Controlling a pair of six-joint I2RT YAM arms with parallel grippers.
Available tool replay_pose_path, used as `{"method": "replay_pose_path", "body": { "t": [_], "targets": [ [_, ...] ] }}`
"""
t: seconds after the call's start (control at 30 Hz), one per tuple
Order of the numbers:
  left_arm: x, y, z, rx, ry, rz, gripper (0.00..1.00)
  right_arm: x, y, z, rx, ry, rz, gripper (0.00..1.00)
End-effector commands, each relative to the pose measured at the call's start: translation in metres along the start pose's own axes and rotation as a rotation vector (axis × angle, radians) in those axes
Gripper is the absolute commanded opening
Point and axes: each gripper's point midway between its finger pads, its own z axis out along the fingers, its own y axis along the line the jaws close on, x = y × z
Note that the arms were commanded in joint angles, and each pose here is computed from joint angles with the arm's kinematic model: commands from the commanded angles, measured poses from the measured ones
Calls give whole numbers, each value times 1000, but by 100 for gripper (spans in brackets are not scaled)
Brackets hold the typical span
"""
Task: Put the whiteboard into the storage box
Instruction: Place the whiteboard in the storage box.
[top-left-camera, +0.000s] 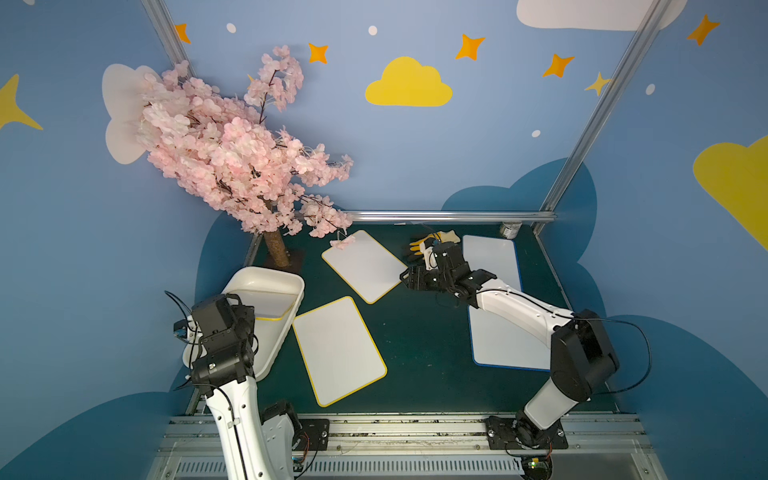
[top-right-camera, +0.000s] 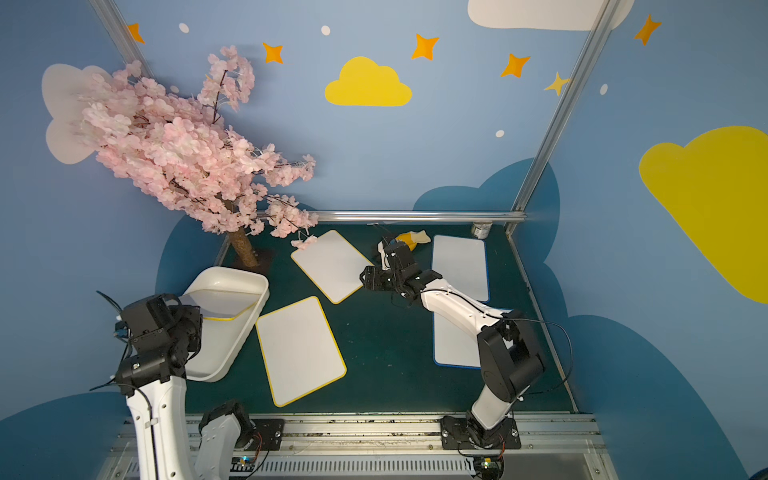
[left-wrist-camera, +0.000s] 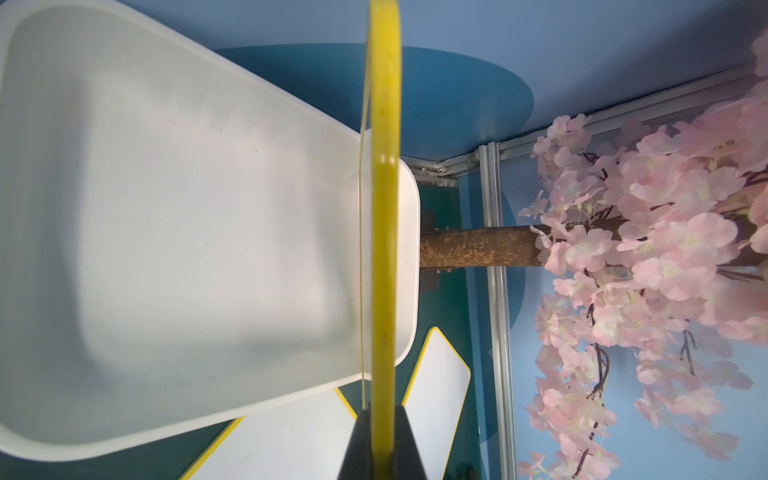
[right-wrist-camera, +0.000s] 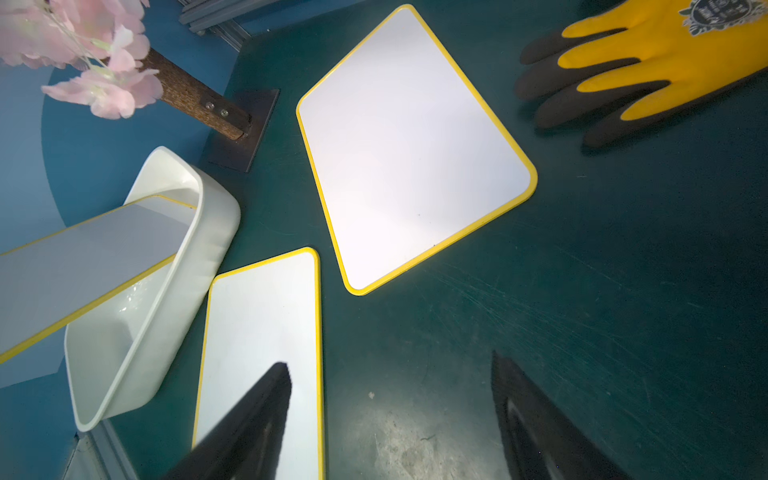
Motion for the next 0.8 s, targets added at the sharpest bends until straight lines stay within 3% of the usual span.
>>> {"method": "replay_pose_path", "body": {
  "t": [0.0, 0.23, 0.47, 0.77],
  "targets": [
    [6, -20, -4, 106, 44, 6, 3, -2, 5, 0, -33, -4, -17, 77],
    [10, -10, 1, 105, 91, -5, 9, -5, 15, -3, -76, -1, -18, 77],
    [14, -4, 5, 111, 178, 1, 23, 1, 23, -6, -120, 7, -3, 77],
    [22, 8, 20, 92, 259, 13, 51, 6, 25, -16, -130, 9, -5, 77]
  ]
}}
